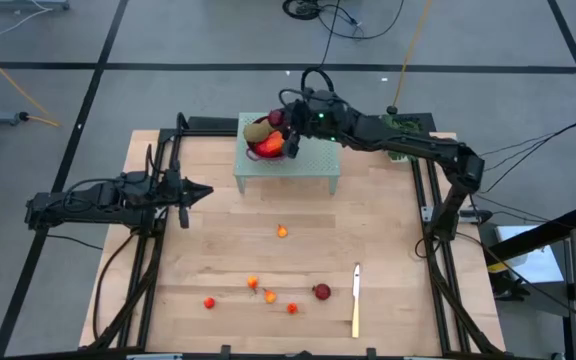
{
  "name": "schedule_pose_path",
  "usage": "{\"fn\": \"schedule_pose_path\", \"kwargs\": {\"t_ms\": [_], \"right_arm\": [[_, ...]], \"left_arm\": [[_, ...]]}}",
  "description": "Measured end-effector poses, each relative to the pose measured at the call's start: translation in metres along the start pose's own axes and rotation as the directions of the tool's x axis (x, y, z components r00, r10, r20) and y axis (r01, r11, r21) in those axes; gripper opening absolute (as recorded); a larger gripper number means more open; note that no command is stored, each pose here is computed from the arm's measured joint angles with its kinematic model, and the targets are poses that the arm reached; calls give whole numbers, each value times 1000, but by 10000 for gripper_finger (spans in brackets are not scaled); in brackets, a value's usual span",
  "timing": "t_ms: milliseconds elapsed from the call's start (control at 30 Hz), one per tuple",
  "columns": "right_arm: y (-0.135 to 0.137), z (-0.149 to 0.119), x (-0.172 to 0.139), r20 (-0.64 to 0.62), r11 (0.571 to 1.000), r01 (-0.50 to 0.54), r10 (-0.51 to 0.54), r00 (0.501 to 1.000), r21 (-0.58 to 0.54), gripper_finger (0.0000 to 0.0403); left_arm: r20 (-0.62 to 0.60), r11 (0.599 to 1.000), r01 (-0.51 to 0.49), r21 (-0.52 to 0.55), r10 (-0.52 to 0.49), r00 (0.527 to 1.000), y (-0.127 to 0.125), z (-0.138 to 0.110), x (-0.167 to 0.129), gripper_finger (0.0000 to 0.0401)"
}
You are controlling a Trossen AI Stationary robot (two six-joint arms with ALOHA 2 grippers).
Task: Pick & Place Fruit
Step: Put the red pomegranate in the red strainer bowl on the shelf
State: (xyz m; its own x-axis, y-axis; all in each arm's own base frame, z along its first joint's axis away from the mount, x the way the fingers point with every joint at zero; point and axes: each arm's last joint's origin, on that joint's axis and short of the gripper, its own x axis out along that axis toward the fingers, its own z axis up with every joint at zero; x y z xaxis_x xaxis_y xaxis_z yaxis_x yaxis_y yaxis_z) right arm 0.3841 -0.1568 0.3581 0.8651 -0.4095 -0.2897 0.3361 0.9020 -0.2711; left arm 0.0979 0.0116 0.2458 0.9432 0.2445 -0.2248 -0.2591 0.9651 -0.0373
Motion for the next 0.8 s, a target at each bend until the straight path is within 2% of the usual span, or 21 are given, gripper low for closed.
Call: {"fn": "schedule_pose_path", "kwargs": {"t_ms": [267, 600, 800], "right_arm": [[-3, -24, 17, -132, 995, 20, -33, 991, -97, 186], [-2, -27, 18, -153, 993, 3, -22, 988, -119, 189], [0, -30, 17, -179, 992, -55, 34, 983, -110, 189]], "left_arm": [[0, 1000, 0, -4, 0, 1000, 0, 0, 0, 21], [0, 1000, 0, -6, 0, 1000, 0, 0, 0, 21], [0, 1000, 0, -6, 0, 1000, 0, 0, 0, 21]]}}
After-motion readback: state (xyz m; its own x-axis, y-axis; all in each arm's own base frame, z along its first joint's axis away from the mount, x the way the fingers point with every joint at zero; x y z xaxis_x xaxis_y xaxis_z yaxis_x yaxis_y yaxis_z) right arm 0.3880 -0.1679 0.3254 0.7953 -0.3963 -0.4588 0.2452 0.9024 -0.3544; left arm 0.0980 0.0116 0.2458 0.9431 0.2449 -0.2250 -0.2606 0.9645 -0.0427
